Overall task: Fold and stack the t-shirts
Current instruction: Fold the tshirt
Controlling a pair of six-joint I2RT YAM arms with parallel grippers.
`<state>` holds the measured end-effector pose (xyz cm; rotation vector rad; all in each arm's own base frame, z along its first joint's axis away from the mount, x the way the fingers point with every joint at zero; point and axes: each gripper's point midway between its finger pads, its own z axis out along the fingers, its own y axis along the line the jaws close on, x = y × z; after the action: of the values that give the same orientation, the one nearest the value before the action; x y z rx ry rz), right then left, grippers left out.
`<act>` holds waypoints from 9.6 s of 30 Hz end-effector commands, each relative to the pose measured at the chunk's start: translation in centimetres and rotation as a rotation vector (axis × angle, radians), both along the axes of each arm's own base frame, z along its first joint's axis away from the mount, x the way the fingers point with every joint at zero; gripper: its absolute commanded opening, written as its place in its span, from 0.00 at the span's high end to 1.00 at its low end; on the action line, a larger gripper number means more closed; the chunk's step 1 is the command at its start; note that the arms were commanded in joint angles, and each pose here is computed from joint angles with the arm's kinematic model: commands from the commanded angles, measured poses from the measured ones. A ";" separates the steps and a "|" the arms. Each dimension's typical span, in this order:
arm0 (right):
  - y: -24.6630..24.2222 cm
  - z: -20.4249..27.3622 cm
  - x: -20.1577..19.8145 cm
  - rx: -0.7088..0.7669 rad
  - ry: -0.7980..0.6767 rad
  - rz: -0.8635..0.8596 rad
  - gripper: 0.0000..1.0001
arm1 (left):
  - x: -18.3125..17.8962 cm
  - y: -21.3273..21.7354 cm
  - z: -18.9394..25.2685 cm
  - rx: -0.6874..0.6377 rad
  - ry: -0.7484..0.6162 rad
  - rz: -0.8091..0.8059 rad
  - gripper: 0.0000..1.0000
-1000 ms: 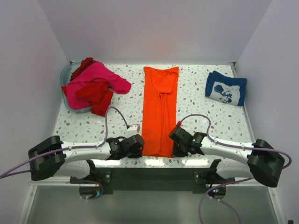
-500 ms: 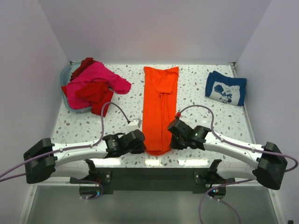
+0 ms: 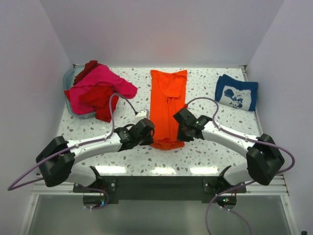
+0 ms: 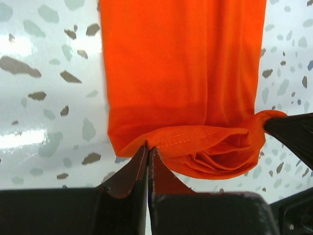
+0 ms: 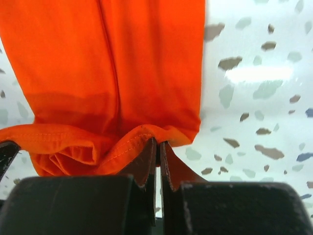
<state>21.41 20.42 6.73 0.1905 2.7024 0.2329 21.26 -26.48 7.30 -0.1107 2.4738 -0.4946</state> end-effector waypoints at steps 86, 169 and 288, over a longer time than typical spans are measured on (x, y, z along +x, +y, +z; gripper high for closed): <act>-3.2 -2.2 12.9 0.194 0.045 -0.058 0.29 | 13.6 4.2 2.8 -0.083 -0.111 0.021 0.03; -4.7 -5.8 11.6 0.135 0.109 -0.109 1.00 | 12.5 -0.3 -4.6 0.035 0.021 0.003 1.00; -8.5 8.6 24.5 0.226 -0.261 -0.003 0.04 | 20.3 -1.1 5.3 -0.108 -0.140 0.039 0.00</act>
<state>46.18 12.74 13.26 0.2856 2.4907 0.4094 42.51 -27.01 11.44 -0.1906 2.3423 -0.5147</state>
